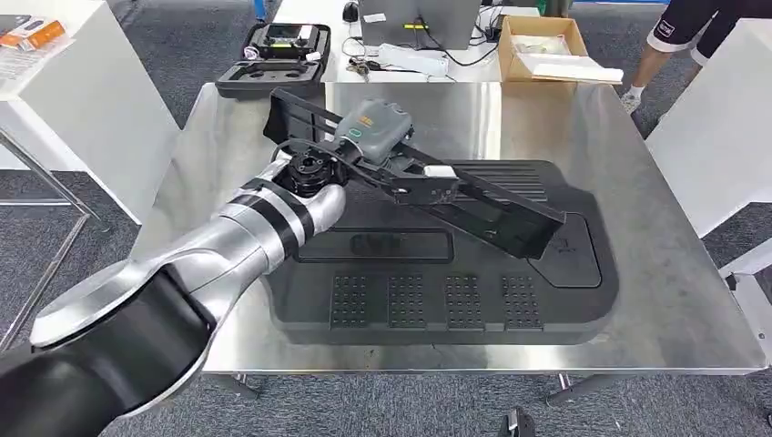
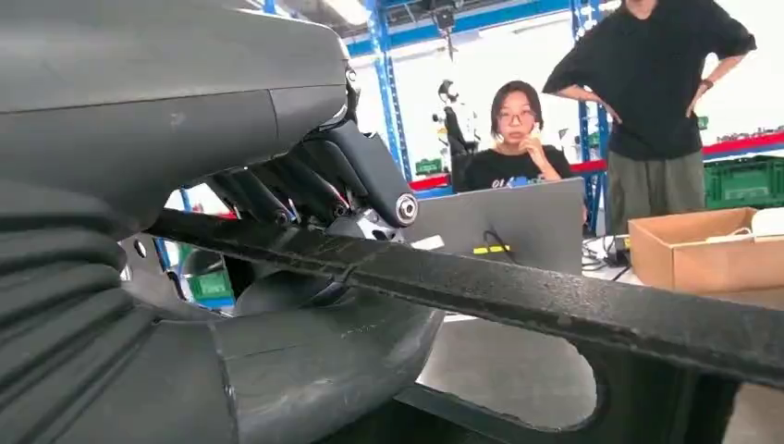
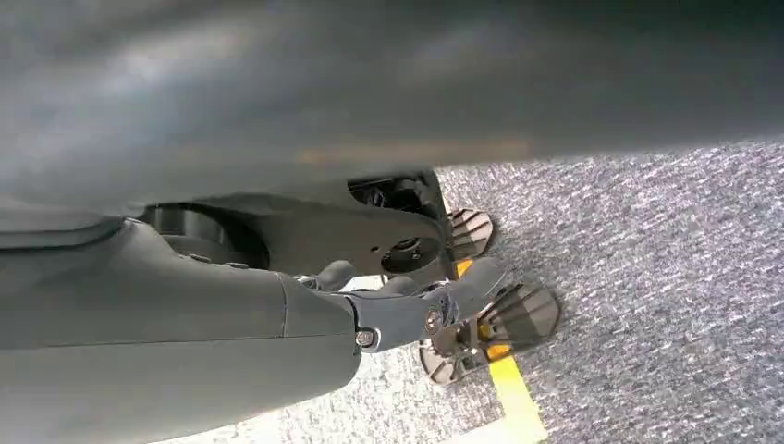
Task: Take the parts from the cabinet and place them on the table.
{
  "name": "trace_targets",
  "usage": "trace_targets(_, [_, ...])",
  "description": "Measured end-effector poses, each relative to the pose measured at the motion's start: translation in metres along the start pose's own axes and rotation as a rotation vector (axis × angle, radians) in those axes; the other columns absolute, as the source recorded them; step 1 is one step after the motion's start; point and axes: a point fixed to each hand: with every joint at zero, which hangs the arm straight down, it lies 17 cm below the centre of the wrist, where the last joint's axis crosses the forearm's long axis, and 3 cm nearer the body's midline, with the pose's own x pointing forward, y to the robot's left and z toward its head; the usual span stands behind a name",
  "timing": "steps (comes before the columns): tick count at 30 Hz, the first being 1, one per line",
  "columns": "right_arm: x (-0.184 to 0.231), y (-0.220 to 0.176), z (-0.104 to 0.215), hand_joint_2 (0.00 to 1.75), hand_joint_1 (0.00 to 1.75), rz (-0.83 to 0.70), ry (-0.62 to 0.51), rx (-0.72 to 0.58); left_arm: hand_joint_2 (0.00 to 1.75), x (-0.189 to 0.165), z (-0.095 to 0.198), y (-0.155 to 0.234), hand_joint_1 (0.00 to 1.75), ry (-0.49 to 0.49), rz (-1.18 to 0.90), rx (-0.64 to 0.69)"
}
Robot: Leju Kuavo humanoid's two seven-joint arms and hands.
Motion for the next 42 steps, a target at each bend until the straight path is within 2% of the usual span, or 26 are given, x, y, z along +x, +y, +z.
trace_targets(27, [-0.006,-0.005,0.001,0.00,0.00,0.000,0.012,-0.003,1.75,-0.033,0.009,-0.018,0.00,0.071,-0.026,-0.075])
trace_targets(34, [-0.006,-0.004,0.001,0.00,0.00,-0.004,0.011,0.000,1.75,-0.045,0.015,-0.035,0.00,0.104,-0.028,-0.175])
trace_targets(38, [-0.004,-0.005,0.001,0.00,0.00,-0.009,0.006,0.005,1.75,-0.052,0.025,-0.057,0.00,0.131,-0.035,-0.317])
trace_targets(42, [-0.001,-0.009,0.001,0.00,0.00,-0.014,-0.002,0.003,1.75,-0.061,0.030,-0.062,0.00,0.156,-0.056,-0.393])
